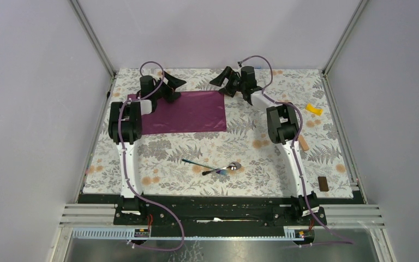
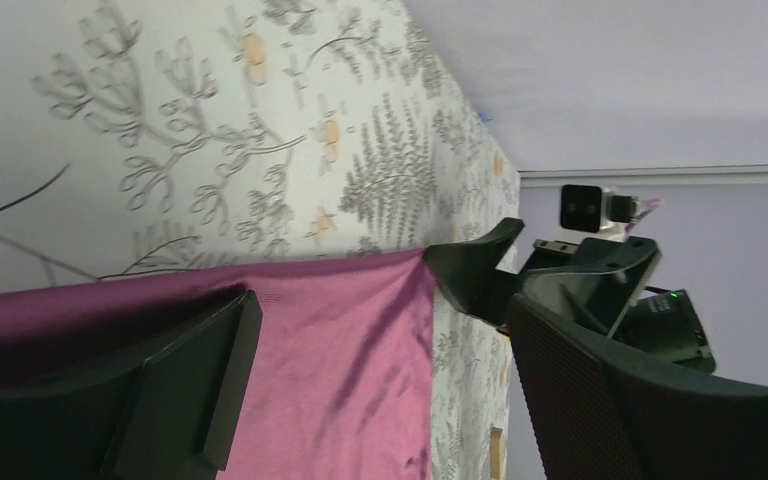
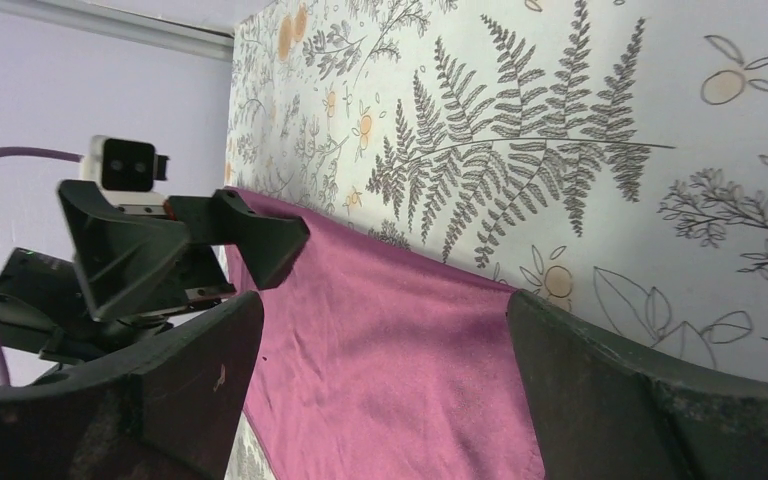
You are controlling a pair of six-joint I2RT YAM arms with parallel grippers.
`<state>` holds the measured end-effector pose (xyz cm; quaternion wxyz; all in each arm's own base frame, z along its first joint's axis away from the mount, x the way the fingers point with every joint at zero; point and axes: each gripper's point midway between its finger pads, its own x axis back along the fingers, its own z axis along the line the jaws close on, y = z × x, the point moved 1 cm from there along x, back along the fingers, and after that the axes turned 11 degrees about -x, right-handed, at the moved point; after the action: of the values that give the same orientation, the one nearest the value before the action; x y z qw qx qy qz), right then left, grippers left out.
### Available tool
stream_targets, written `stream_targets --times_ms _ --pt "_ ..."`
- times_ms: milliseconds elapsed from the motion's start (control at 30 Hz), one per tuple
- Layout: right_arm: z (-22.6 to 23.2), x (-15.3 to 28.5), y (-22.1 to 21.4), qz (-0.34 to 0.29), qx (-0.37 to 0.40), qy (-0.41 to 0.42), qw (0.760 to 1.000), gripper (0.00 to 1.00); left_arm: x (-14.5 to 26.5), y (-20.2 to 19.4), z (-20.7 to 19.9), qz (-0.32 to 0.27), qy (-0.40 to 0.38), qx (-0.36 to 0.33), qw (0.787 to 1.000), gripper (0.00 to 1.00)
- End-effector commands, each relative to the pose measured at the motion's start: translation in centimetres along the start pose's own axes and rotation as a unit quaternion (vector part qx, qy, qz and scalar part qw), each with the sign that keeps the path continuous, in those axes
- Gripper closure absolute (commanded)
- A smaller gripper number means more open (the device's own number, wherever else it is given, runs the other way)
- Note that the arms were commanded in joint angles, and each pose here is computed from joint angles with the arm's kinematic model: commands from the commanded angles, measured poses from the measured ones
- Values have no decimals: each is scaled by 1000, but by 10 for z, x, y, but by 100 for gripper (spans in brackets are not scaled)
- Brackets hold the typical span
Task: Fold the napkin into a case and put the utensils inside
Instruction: Smooth out the rectangle-folded napkin at the center of the board.
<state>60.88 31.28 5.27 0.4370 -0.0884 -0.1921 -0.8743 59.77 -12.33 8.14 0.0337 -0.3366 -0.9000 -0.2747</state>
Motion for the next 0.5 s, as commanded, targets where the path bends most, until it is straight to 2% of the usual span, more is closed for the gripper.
stream_targets --times_ms 0,133,300,467 --pt "-9 11 13 -24 -3 -30 999 0 -2 7 14 -8 17 -18 1000 1" --pt "-8 27 17 -17 30 -84 996 0 8 15 17 6 40 -34 999 1" --pt "11 73 15 -4 97 -146 985 0 27 39 -28 28 51 -86 995 1" --pt "21 112 -38 22 96 -171 980 0 75 46 -63 63 94 -129 985 1"
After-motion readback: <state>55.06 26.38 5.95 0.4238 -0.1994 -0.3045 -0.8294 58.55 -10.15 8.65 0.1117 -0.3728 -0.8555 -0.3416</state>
